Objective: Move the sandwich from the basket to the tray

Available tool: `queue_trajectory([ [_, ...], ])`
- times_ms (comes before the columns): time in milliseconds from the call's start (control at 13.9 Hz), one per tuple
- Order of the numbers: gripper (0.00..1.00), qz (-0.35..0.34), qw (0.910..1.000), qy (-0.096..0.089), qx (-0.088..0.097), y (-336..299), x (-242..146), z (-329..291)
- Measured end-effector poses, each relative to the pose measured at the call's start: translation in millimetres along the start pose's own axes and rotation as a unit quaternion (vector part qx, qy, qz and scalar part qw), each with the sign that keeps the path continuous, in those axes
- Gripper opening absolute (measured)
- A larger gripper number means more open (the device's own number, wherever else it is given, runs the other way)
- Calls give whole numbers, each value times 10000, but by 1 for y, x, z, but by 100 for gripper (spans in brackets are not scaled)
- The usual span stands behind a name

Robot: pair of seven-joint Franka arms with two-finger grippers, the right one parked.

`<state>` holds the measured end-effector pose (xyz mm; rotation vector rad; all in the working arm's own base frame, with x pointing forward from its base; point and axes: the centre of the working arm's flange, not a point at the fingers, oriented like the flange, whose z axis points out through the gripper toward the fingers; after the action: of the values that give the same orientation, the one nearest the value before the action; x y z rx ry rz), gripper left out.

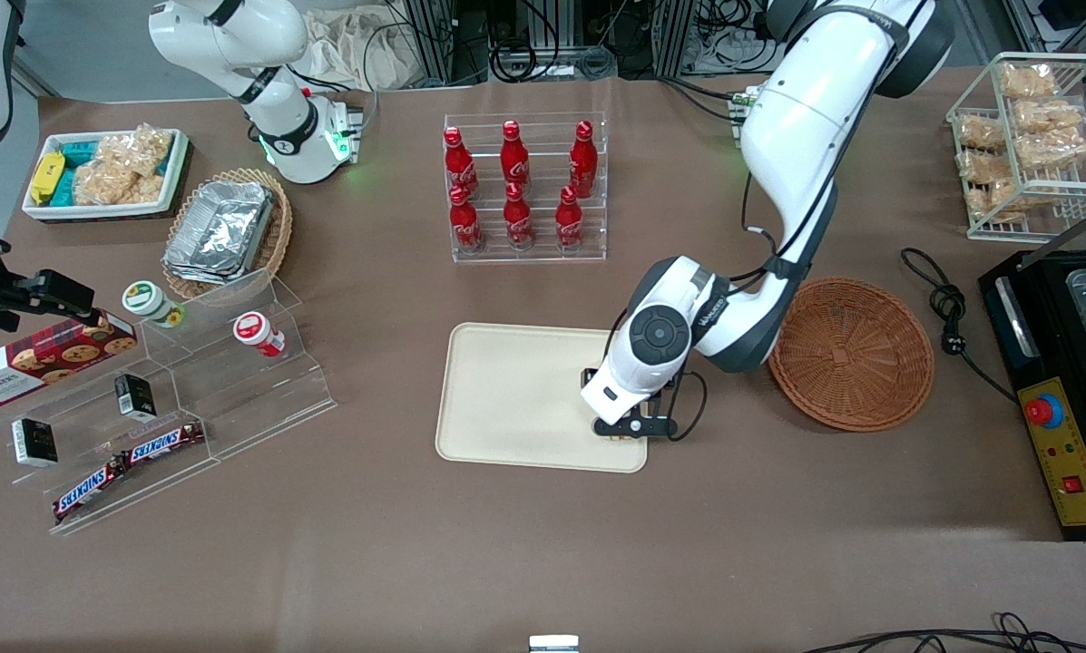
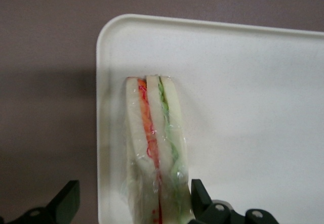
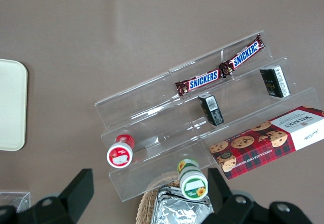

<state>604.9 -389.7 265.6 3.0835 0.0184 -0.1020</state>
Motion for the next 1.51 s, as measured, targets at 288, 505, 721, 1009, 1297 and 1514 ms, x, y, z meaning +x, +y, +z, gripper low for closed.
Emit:
queue_trajectory([
  [288, 99, -333, 9994, -15, 122, -55, 23, -107],
  [505, 98, -189, 9992, -213, 279, -124, 16, -195],
  [721, 99, 181, 9984, -437, 309, -198, -1, -267],
  [1009, 99, 344, 9990, -244, 176, -283, -12, -325],
  [1297, 99, 251, 9995, -102, 179, -317, -9, -335],
  [1514, 99, 274, 9984, 17, 487, -320, -7, -338],
])
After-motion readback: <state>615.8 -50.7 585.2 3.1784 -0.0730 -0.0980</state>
